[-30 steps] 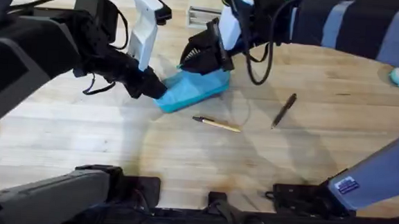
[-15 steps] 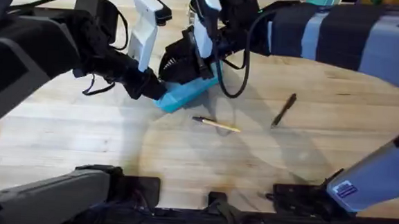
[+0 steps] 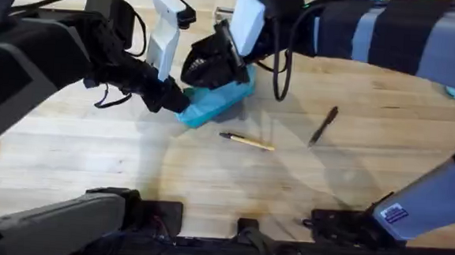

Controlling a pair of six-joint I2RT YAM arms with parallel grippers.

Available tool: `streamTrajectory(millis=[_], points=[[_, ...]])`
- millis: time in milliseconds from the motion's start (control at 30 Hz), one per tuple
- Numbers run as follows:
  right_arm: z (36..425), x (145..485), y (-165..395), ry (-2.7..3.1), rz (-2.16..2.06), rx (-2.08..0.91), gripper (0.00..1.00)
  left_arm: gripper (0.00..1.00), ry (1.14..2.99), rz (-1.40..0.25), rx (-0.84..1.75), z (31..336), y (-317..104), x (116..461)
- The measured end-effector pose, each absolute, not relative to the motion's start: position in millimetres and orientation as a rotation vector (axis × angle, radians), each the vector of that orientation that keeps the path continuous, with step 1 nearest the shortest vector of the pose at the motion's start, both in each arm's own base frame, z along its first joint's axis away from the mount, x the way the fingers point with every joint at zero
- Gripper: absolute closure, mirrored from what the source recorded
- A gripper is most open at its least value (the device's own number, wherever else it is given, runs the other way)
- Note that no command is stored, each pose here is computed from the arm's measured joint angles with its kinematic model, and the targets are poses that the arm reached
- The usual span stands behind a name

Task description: Unzip the bag, pick up the pens from the table one at a time and place them inside, then zip the bag closed.

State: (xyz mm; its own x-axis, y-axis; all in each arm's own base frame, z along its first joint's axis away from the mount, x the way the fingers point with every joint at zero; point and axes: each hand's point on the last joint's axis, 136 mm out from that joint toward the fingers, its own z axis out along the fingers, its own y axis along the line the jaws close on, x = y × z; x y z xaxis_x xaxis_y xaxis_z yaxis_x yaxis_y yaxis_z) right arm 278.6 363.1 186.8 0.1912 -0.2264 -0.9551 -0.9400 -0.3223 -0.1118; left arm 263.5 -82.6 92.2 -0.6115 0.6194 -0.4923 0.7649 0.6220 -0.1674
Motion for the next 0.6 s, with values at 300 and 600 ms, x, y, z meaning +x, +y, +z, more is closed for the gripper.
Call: streamTrajectory(millis=[300,600], points=[[186.4,323.7,320.6,1.222,1.112,-1.595,0.009,0.959,2.459,-0.515,1.102,92.2,-82.6,263.5],[177.9,344.9,292.8,1.342,1.071,-1.536,0.005,0.959,2.459,-0.515,1.102,92.2,-82.6,263.5]])
